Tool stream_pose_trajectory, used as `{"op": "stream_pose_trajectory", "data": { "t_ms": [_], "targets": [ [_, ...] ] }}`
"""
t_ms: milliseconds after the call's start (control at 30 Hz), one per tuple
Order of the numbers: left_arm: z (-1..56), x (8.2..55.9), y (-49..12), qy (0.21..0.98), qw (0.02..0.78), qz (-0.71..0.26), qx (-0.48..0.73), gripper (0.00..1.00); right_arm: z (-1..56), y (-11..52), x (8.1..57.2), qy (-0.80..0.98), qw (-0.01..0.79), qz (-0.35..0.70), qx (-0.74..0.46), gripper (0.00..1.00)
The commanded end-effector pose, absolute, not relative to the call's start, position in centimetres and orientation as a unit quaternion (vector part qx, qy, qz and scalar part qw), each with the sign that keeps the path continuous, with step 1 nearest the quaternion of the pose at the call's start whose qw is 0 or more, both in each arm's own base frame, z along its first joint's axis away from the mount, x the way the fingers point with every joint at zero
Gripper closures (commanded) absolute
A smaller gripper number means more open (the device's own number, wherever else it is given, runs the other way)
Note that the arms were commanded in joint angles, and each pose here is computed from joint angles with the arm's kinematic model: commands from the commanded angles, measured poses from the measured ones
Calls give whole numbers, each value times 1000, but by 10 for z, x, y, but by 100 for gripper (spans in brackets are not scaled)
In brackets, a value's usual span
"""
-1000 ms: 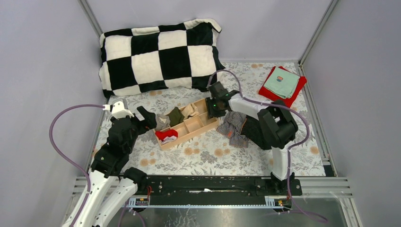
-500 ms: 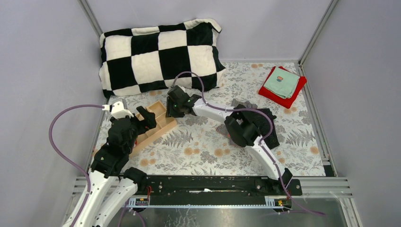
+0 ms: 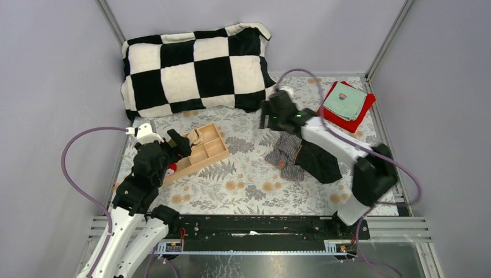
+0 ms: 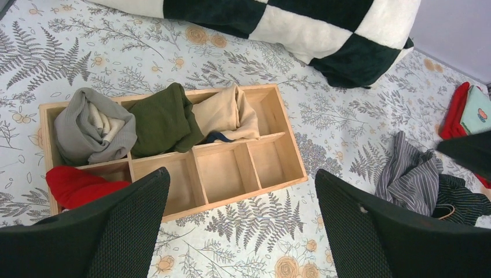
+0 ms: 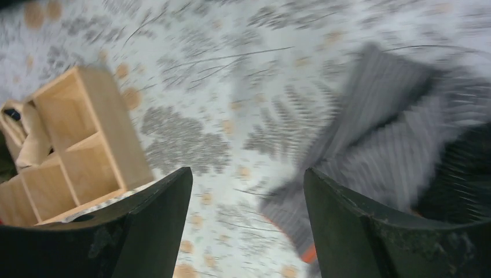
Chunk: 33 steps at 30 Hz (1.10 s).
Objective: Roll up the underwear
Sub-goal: Move the storage box to the corner of the board.
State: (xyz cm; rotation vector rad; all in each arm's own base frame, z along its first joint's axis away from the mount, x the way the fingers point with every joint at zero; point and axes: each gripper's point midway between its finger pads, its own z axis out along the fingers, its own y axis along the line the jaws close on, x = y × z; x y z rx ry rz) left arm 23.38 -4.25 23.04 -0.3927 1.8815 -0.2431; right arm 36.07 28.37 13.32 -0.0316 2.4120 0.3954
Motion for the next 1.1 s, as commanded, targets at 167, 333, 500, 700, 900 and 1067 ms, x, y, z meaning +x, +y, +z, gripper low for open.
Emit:
{"op": "stream_pose_trajectory", "data": {
  "t_ms": [167,333,500,700,900,1067],
  "targets": [
    [234,242,-40,792,575,-103,-176,1,119,242,305,939,295,168,-47,28],
    [233,242,-41,794,573,-106,-173,1,99,301,298,941,271,185,-86,35],
    [234,242,-41,793,574,-106,-175,1,71,364,295,945,246,189,-106,41],
    [233,243,-42,795,572,-105,-173,1,43,420,313,940,242,204,-126,44],
    [232,243,-42,796,570,-106,-172,1,62,499,329,910,270,264,-173,44],
    [232,243,-41,796,571,-103,-174,1,97,557,330,870,277,346,-216,40]
  ]
}}
